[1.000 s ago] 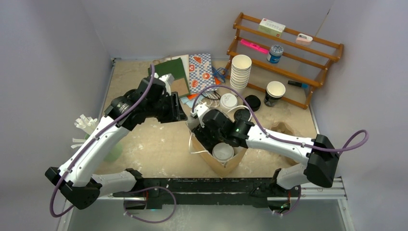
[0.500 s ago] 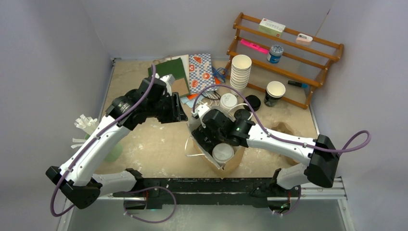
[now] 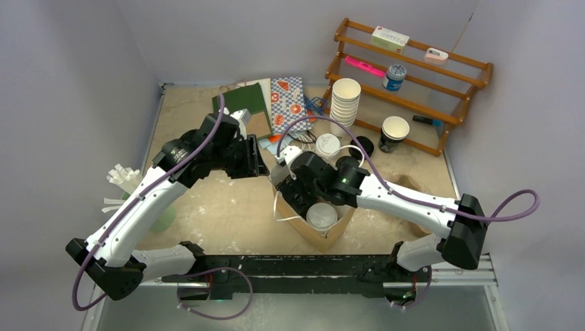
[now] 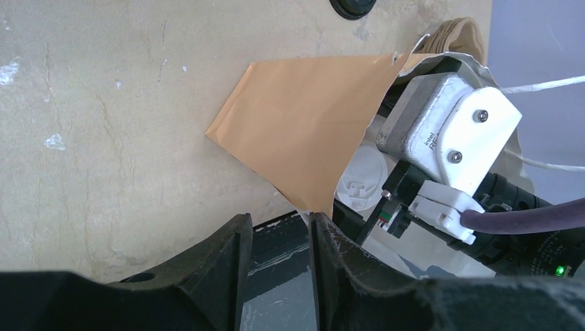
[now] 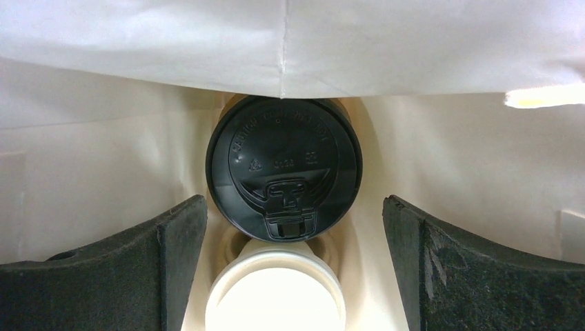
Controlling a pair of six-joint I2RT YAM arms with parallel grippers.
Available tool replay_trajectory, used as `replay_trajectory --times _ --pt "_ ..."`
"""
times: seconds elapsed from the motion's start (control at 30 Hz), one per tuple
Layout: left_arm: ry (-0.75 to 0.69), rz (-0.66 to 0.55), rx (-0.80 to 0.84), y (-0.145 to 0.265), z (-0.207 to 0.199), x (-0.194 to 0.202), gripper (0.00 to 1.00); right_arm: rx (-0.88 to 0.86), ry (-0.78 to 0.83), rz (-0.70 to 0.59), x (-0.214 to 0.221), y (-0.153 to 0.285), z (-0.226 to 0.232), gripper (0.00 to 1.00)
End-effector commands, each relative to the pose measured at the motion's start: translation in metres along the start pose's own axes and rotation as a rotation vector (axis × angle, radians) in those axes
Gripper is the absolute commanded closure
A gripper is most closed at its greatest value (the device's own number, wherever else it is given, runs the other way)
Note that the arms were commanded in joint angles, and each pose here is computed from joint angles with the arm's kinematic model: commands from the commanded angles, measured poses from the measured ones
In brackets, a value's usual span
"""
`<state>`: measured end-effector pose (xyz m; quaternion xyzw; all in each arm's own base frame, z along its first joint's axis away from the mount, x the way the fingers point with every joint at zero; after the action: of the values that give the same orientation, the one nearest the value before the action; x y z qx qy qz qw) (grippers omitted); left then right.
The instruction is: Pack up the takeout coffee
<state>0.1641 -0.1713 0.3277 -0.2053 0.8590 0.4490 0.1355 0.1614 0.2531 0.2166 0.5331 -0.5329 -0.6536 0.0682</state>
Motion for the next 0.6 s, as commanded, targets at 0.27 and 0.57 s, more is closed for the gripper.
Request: replay_trajectory --times 0.27,0.57 --pt "0.013 -0.027 0.075 0.005 -0.005 0.002 0.61 -0.103 0.021 -0.259 -0.055 0.068 -0.004 0.08" --pt "-0.042 -0.105 0.122 0.013 -0.022 -0.017 0.57 0.020 0.046 -0.373 -0.095 0.106 -0.025 0.19"
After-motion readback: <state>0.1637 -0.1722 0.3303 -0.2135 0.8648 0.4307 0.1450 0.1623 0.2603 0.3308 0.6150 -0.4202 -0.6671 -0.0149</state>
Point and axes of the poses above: each gripper's point midway between its finger pads, its own y axis back along the fingers, its own z axis along the line the jaws close on, x = y × z, the point moved 8 cm from there along y, back along the fingers, and after that the axes turned 6 degrees about y, right-handed, at the moved point
